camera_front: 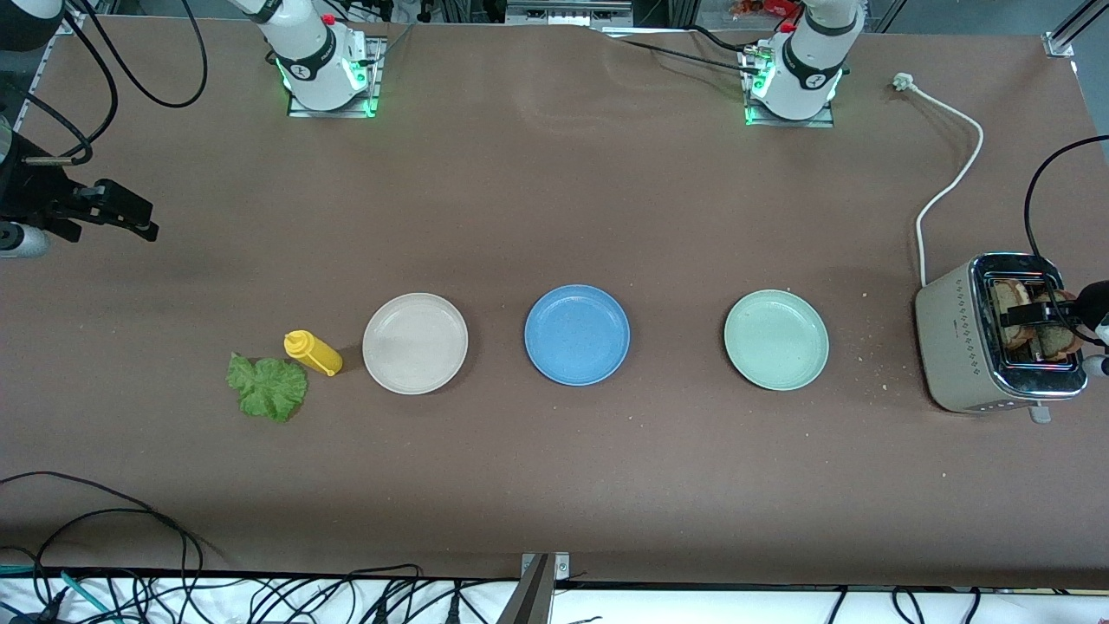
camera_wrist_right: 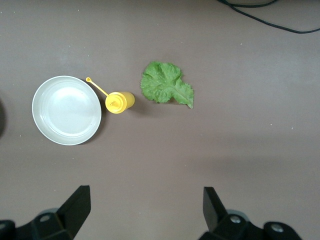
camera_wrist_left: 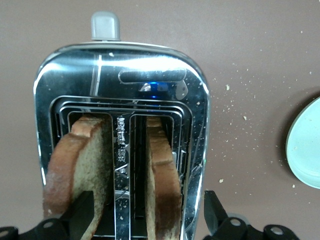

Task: Make sandwich in blue plate with both arms
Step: 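Grasp one bread slice with the left gripper and lift it out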

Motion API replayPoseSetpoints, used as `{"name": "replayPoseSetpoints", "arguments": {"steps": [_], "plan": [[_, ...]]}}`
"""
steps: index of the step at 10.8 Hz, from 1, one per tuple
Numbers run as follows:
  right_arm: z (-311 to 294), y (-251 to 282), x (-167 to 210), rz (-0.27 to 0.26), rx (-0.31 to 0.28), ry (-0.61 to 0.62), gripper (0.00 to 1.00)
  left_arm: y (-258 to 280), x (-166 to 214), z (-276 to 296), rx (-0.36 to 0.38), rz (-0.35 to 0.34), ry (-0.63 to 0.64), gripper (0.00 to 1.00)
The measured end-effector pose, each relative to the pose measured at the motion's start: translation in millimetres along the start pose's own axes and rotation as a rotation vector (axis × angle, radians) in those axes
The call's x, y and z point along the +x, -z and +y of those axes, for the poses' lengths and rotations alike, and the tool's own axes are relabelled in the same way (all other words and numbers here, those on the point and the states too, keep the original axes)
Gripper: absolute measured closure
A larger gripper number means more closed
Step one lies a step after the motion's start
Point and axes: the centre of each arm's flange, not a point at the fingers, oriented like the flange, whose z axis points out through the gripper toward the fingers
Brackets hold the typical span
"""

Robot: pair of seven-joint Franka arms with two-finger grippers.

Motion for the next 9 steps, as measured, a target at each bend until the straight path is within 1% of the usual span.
{"name": "replayPoseSetpoints", "arguments": {"steps": [1, 2, 4, 5, 7, 8, 9], "plan": [[0.0, 0.0, 0.0, 0.000, 0.000, 0.000, 0.00, -2.7, -2.5, -3.9, -0.005, -0.012, 0.006, 0.04], [-0.1, 0.0, 0.0, 0.000, 0.000, 0.000, 0.00, -6.8, -5.1, -6.2, -0.010, -0.027, 0.011, 0.14], [-0.1, 0.0, 0.0, 0.000, 0.000, 0.000, 0.00, -11.4, -8.6, -5.3, -0.019, -0.057, 0.010, 0.45], [0.0, 0.0, 0.0, 0.000, 0.000, 0.000, 0.00, -11.6, -8.9, -3.4, -0.021, -0.063, 0.007, 0.59], [2.5, 0.0, 0.0, 0.000, 0.000, -0.005, 0.00, -11.4, -8.5, -1.2, -0.022, -0.064, 0.004, 0.83], [3.7, 0.0, -0.1, 0.000, 0.000, -0.007, 0.00, -11.5, -8.5, -1.0, -0.022, -0.065, 0.003, 0.86], [4.1, 0.0, -0.1, 0.000, 0.000, -0.008, 0.00, -11.1, -8.4, -0.8, -0.022, -0.064, 0.003, 0.86]]}}
